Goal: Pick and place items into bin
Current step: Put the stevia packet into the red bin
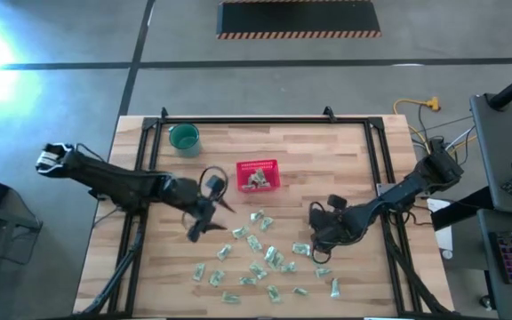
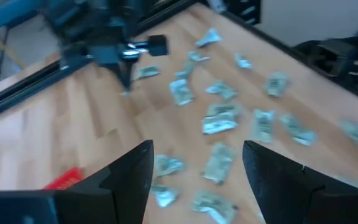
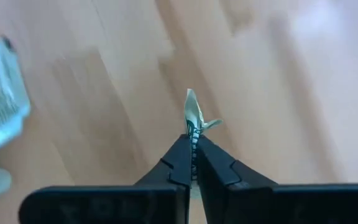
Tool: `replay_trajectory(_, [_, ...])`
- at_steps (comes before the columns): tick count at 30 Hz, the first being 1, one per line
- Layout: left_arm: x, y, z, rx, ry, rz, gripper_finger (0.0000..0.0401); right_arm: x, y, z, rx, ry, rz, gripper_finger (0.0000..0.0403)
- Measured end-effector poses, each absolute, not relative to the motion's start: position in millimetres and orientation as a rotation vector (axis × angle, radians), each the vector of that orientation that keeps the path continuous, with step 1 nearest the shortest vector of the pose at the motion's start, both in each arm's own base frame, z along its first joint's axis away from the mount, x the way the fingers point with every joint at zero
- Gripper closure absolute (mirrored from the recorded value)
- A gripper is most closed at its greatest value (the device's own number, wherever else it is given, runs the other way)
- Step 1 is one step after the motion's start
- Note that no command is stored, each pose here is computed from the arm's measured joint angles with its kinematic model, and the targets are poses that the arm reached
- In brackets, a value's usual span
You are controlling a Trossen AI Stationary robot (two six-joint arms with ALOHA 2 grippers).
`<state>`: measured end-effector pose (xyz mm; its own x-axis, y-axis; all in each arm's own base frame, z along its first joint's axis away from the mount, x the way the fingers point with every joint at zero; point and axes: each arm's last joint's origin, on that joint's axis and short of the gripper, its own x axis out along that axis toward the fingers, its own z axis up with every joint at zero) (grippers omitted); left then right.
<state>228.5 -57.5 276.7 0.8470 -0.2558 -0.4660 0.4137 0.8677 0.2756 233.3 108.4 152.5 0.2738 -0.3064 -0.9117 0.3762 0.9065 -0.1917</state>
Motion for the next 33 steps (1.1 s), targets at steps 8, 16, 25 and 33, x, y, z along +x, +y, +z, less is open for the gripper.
replay_trajectory(8, [207, -69, 264, 0.292, 0.5, -0.246, 0.0172, 267, 107, 194, -0.366, 0.962, -0.469, 0.0394])
replay_trajectory(16, [209, -71, 247, 0.133, 0.615, -0.116, 0.0172, 304, 80, 215, -0.551, 0.843, -0.418, 0.0394])
replay_trajectory(25, [232, -79, 216, 0.055, 0.764, -0.059, 0.0172, 325, 8, 207, -0.54, 0.823, -0.26, 0.0394])
replay_trajectory(33, [251, -86, 210, 0.057, 0.784, -0.055, 0.0172, 330, -57, 204, -0.403, 0.688, -0.108, 0.0394])
